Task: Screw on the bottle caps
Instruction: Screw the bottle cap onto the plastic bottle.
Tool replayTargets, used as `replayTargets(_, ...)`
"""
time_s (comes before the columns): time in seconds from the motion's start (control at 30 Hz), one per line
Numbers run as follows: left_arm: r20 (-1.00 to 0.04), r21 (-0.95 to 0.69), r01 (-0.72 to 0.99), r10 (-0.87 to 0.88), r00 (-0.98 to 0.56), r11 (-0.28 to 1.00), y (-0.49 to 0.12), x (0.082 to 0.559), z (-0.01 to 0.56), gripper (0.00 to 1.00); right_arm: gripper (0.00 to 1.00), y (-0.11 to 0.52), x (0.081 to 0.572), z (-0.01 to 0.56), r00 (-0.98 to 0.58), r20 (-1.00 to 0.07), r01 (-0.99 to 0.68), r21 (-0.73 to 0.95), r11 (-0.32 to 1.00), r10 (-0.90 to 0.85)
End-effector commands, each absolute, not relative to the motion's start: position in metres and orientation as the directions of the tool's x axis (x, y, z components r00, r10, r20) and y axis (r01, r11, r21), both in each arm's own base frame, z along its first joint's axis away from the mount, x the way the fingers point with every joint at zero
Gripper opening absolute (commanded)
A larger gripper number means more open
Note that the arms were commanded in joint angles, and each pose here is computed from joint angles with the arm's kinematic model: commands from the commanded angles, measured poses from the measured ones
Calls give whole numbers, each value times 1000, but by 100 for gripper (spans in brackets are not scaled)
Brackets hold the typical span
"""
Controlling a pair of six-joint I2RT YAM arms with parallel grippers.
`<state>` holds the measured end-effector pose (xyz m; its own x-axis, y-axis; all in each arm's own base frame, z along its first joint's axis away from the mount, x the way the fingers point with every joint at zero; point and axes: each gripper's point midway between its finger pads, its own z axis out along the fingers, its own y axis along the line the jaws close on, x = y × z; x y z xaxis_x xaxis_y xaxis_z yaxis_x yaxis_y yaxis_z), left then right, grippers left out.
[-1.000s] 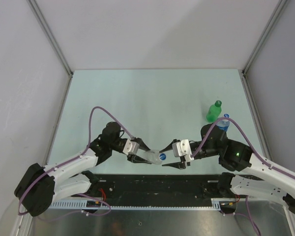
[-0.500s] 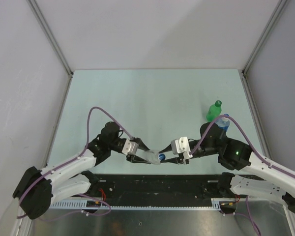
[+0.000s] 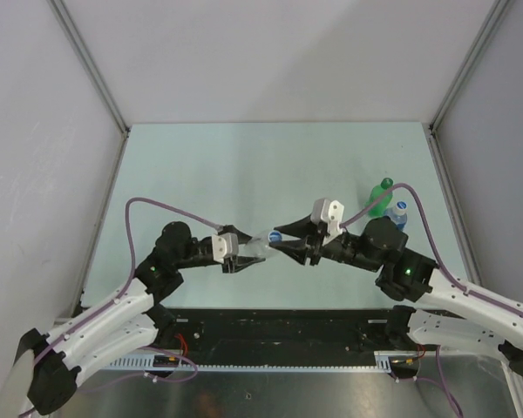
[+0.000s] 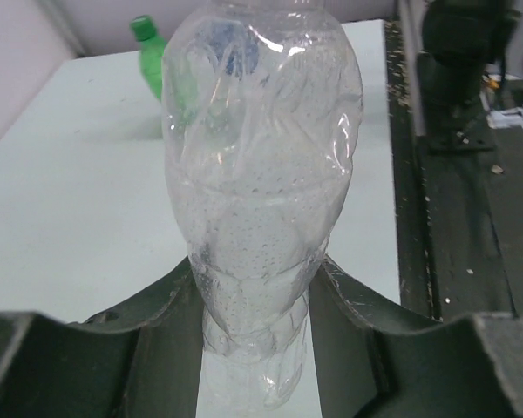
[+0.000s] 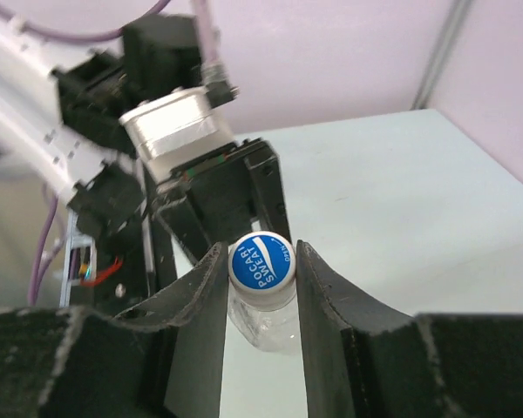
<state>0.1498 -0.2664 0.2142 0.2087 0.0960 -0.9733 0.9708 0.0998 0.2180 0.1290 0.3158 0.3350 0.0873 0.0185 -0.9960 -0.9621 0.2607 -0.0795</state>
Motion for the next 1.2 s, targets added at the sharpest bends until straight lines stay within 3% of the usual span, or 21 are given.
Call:
replayTargets(0.0, -919, 317, 882, -117, 377, 350, -267, 173, 314, 0, 0, 321, 173, 264, -138, -989, -852, 88, 516, -61)
replayTargets(0.13, -933, 243, 822, -108, 343, 514, -261, 204, 323, 0, 0, 314, 204, 252, -189, -982, -679, 134, 721, 4)
replayTargets(0.3, -951, 184, 769, -88, 298, 612, -258, 230, 320, 0, 0, 314, 217, 246, -249, -962, -564, 239, 790, 114)
replayTargets(0.73, -978, 98, 745, -76, 196, 660, -263, 250, 295, 0, 0, 296, 232, 282, -200, -938, -435, 345, 832, 284)
replayTargets(1.17, -971, 81, 725, -109, 212, 684, -276, 258, 316, 0, 0, 308, 242, 256, -305, -830, -220, 538, 814, 467)
